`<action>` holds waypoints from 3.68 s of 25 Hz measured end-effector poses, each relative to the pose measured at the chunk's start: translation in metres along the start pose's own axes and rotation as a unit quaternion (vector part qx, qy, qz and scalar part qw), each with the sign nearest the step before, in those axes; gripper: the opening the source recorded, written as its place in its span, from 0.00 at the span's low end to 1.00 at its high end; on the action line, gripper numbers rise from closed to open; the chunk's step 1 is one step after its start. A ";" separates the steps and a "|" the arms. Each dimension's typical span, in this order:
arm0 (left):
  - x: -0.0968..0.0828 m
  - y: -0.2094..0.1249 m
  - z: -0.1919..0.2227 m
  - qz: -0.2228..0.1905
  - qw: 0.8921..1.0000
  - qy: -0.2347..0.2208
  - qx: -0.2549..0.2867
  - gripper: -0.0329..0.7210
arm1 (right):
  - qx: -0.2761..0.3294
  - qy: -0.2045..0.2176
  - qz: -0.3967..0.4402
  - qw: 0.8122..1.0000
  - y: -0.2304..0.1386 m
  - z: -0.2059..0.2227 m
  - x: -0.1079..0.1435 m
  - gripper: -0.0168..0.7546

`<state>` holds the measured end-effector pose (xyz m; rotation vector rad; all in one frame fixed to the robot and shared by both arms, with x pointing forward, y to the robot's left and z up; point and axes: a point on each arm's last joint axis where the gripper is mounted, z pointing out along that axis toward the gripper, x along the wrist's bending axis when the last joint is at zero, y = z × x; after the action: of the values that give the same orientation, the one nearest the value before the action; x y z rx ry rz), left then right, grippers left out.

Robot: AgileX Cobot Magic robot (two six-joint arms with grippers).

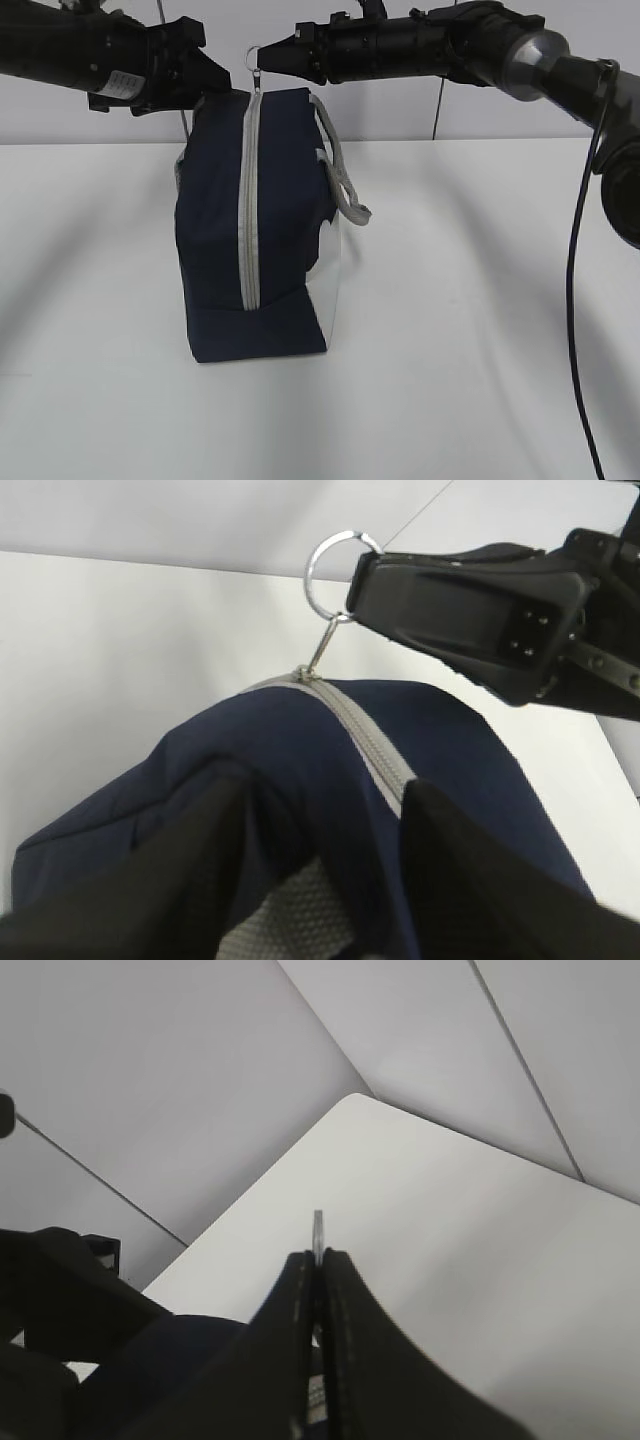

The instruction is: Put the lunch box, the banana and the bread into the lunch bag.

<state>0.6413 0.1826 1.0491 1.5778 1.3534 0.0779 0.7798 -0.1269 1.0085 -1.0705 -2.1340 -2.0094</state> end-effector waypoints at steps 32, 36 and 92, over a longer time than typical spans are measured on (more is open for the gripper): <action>-0.003 -0.008 0.008 0.077 0.996 -0.033 0.027 0.08 | -0.016 -0.022 0.012 1.000 0.003 0.000 -0.004 0.00; -0.005 -0.007 0.007 0.094 0.994 -0.044 0.022 0.08 | -0.007 -0.042 0.014 0.999 0.001 0.000 -0.008 0.00; -0.018 -0.005 0.002 0.155 0.984 -0.092 0.012 0.08 | 0.038 -0.075 0.148 0.985 -0.057 0.002 -0.059 0.01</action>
<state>0.6319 0.1673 1.0538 1.7597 0.9627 0.1019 0.7982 -0.1480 0.9312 -1.4677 -1.9534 -1.7517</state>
